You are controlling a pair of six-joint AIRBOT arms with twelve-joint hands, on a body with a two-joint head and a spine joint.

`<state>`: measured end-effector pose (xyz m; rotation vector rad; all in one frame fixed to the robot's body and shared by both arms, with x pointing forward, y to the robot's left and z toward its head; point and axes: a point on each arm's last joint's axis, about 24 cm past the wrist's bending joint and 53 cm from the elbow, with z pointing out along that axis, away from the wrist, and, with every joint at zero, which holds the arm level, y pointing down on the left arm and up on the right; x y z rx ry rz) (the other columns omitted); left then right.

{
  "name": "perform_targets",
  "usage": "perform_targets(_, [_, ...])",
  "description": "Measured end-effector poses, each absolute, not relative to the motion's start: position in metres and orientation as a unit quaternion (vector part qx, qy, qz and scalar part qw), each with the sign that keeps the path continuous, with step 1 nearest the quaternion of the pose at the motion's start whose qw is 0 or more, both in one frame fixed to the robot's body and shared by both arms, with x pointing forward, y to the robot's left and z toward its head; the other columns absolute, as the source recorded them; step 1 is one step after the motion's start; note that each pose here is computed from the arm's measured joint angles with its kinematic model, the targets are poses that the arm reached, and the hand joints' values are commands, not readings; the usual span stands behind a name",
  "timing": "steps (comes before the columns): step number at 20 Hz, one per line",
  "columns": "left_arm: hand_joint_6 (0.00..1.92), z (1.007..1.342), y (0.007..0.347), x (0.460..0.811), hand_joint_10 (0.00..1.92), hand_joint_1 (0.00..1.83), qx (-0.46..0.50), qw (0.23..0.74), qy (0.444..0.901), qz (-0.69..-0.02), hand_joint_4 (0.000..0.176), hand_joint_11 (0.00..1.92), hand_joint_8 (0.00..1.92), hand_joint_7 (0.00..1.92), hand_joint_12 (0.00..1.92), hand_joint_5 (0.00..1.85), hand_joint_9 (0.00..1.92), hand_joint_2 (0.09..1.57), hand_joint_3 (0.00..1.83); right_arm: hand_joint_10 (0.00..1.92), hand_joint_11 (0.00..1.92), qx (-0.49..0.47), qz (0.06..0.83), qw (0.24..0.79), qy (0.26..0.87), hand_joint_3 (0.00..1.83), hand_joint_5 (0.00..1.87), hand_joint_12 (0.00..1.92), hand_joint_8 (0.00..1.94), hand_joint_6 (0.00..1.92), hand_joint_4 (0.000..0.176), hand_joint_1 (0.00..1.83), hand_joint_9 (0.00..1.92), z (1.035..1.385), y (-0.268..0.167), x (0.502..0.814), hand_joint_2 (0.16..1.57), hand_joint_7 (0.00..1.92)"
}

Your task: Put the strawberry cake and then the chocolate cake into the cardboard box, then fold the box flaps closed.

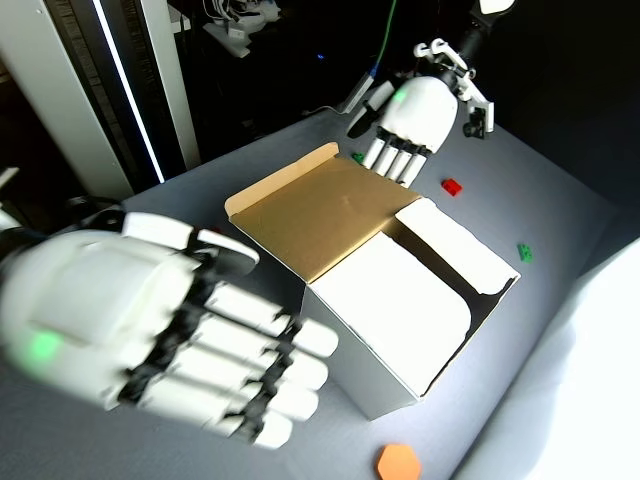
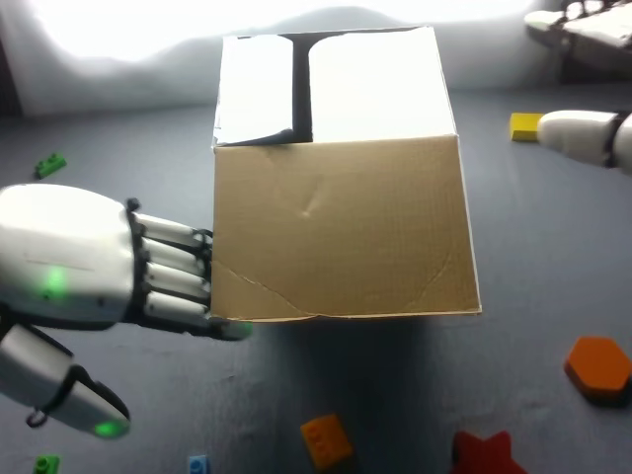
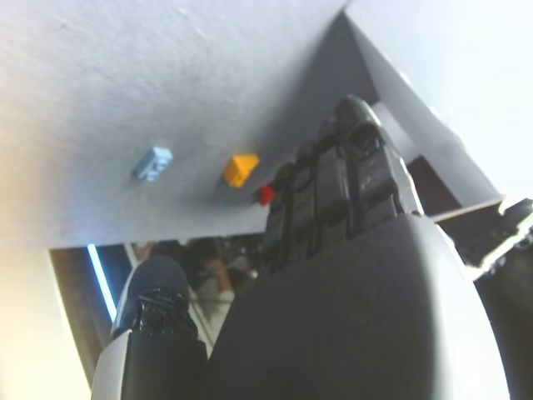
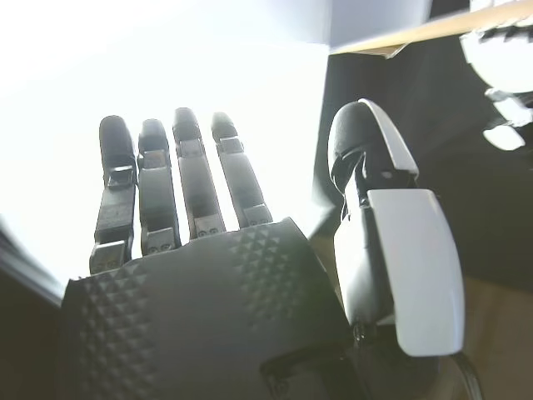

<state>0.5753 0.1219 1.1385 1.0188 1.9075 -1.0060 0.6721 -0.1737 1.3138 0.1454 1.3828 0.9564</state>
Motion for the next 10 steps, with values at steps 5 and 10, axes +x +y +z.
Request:
perform_targets(5, [0.0,1.15,0.099,0.551,0.0,0.0,0.404,0.365,0.728,-0.417,0.0,0.0,0.0,0.12,0.57,0.09,0.13,1.25,0.0,0.01,0.0,0.135,0.412,0.66,0.613,0.0,0.12,0.7,0.01,0.0,0.0,0.0,0.15,1.309,-0.207,0.68,1.28,0.18])
perform_targets(10, [0.0,1.192,0.105,0.553,0.0,0.0,0.391,0.387,0.712,-0.436,0.0,0.0,0.0,0.12,0.59,0.08,0.13,1.25,0.0,0.0,0.0,0.137,0.418,0.658,0.612,0.0,0.11,0.66,0.0,0.0,0.0,0.0,0.14,1.307,-0.201,0.681,1.27,0.17])
